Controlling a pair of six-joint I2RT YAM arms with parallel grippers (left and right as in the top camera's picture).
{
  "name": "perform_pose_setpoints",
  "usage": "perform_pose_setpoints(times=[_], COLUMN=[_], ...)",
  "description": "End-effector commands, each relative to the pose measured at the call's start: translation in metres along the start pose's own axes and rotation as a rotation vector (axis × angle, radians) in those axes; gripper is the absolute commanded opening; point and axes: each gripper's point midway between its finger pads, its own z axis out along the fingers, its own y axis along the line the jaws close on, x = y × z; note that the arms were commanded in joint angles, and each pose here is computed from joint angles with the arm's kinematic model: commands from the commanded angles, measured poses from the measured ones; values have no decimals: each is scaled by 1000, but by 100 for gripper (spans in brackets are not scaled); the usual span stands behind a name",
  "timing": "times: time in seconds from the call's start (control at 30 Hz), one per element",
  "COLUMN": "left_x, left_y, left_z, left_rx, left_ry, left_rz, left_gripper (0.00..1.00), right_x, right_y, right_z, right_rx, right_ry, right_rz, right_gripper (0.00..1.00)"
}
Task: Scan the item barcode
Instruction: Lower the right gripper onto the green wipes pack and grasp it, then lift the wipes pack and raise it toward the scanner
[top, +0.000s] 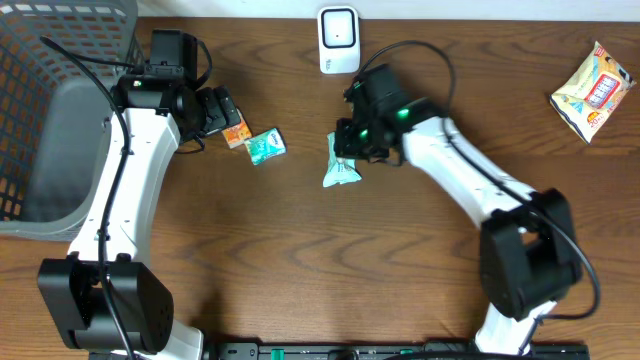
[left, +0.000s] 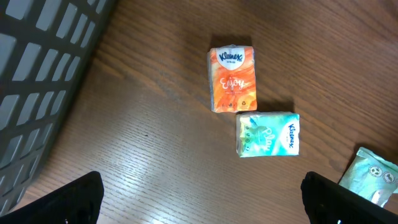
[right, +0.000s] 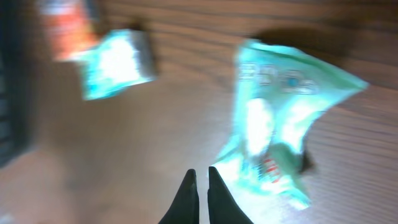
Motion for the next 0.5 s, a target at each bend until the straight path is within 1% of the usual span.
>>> perform_pose_setpoints(times=[0.0, 0.03, 0.1, 0.17, 0.23, 0.33, 0.47], left_x=[-2, -2, -2, -2, -2, -2, -2], left_y=[3, 3, 3, 3, 3, 3, 3], left_z=[1, 1, 1, 1, 1, 1, 1], left_rx=[-14, -14, -14, -14, -14, -14, -14], left_ry=[-3, -3, -3, -3, -3, -3, -3], left_rz=[3, 3, 3, 3, 3, 3, 3], left_gripper=[100, 100, 100, 100, 100, 100, 100], right_x=[9, 7, 3, 3, 6, 9, 7], right_y=[33, 28, 16, 8, 2, -8, -22], right_z=[-23, -24, -22, -20, -14, -2, 6], right_rx=[-305, -300, -244, -186, -118, 60, 334], right_ry=[92, 87, 67, 60, 55, 23, -74], right_rz=[-58, -57, -56, -51, -60, -109, -133], right_gripper=[1, 6, 25, 37, 45, 55, 61])
